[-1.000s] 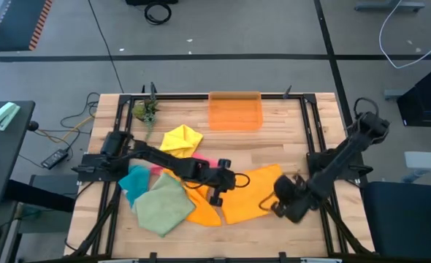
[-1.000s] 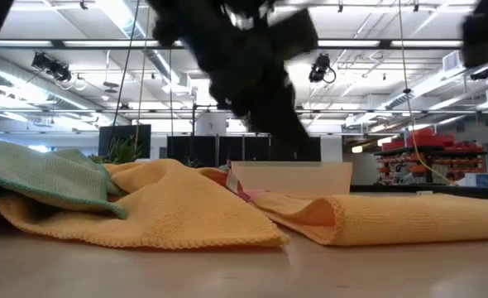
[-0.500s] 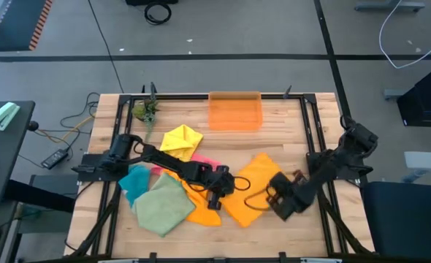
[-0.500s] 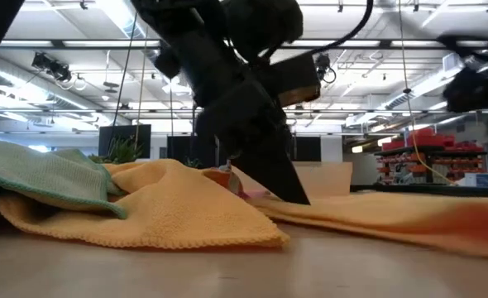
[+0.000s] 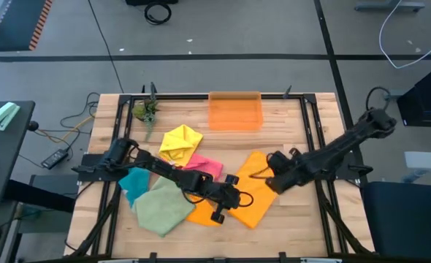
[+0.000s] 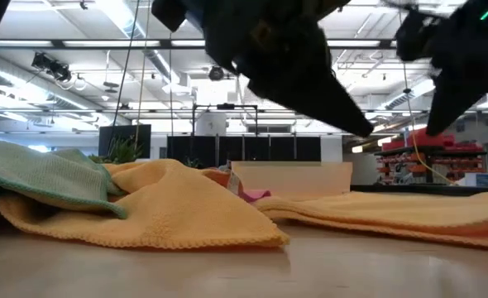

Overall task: Fold microfiber towels
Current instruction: Fold the left orange microfiber cloth

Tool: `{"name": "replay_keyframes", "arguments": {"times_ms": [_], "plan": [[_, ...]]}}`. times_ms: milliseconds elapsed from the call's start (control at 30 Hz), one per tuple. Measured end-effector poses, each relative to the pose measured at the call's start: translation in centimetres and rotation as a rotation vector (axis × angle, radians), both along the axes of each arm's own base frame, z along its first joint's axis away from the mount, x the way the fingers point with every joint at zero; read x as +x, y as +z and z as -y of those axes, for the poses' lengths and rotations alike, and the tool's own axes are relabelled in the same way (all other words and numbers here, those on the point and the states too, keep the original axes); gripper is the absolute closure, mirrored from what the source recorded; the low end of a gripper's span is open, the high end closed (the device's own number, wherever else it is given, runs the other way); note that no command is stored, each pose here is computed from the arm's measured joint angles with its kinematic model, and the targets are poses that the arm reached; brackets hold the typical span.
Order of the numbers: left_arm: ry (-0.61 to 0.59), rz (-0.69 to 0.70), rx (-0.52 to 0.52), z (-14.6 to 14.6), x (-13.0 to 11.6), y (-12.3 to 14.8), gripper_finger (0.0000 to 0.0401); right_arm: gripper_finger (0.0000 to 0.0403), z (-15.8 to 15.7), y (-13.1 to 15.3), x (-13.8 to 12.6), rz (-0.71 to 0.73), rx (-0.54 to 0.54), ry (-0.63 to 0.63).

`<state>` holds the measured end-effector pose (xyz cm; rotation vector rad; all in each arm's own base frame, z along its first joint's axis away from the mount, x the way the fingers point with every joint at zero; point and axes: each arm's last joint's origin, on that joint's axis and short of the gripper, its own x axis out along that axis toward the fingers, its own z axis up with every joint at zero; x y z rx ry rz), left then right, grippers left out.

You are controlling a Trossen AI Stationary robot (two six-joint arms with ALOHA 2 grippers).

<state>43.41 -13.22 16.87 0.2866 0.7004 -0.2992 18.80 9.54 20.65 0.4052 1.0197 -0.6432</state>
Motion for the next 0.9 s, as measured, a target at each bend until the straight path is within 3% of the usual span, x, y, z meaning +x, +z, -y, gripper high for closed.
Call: {"name": "replay_keyframes", "arguments": {"times_ms": [167, 267, 400, 600, 767, 900], "plan": [[0.041, -0.091, 0.044, -2.9, 0.0, -0.9, 0.0382, 0.04, -5.3, -2.5, -0.2, 0.252, 0.124, 0.101], [0.03, -0.154, 0.0, -4.3, -0.5, -2.1, 0.0387, 0.04, -7.6, -5.0, 0.5, 0.302, 0.15, 0.119], [-0.013, -0.204, -0.101, -5.0, -0.9, -3.0, 0.0395, 0.0401, -9.8, -7.8, 2.0, 0.304, 0.187, 0.15], [-0.03, -0.224, -0.123, -3.9, -1.6, -3.6, 0.0384, 0.0401, -11.6, -9.3, 3.2, 0.238, 0.253, 0.222], [-0.082, -0.139, -0.136, -1.9, -1.4, -3.1, 0.0395, 0.0401, -12.2, -9.3, 1.9, 0.157, 0.297, 0.219], [-0.115, -0.105, -0.14, -0.8, -1.4, -2.5, 0.0373, 0.0401, -12.4, -8.4, 0.0, 0.08, 0.312, 0.205]]}}
